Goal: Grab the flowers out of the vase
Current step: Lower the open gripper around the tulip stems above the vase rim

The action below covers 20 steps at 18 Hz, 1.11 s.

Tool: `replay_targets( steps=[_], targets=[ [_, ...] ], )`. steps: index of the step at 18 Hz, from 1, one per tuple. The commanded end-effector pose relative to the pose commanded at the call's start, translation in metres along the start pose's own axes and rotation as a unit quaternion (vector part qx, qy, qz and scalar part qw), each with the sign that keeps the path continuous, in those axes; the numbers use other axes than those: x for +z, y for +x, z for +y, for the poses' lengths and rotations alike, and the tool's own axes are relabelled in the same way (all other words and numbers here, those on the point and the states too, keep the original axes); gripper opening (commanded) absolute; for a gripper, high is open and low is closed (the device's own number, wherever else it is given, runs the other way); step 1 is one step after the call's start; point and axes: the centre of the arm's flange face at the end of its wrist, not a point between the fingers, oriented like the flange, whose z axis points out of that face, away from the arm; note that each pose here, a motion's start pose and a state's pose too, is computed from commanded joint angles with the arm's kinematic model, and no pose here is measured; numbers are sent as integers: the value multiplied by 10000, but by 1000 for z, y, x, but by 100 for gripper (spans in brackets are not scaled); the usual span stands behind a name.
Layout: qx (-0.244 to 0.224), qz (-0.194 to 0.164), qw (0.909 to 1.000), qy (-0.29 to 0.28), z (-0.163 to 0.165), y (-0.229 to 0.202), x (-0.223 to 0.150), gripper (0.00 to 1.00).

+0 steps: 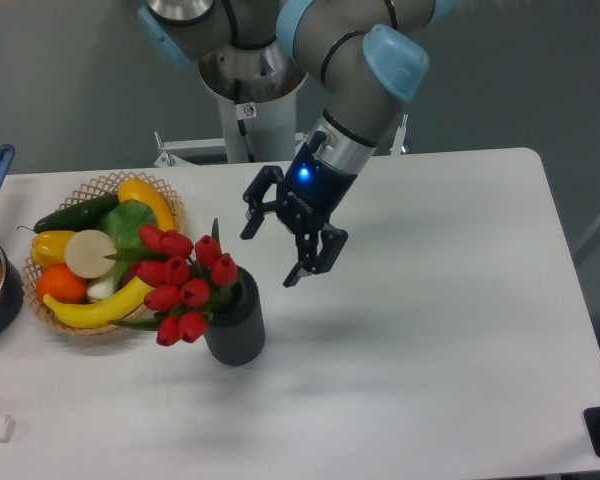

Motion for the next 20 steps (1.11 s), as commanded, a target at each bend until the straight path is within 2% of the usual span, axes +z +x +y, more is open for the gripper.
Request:
replay_targets(
  steps=[2, 14, 20],
  targets=[
    [-18, 46, 9998, 174, -1, -1, 3, 100],
    [-79, 365, 9991, 183, 5, 1, 37, 100],
    [-124, 539, 9973, 481, 3, 1, 52, 100]
  ],
)
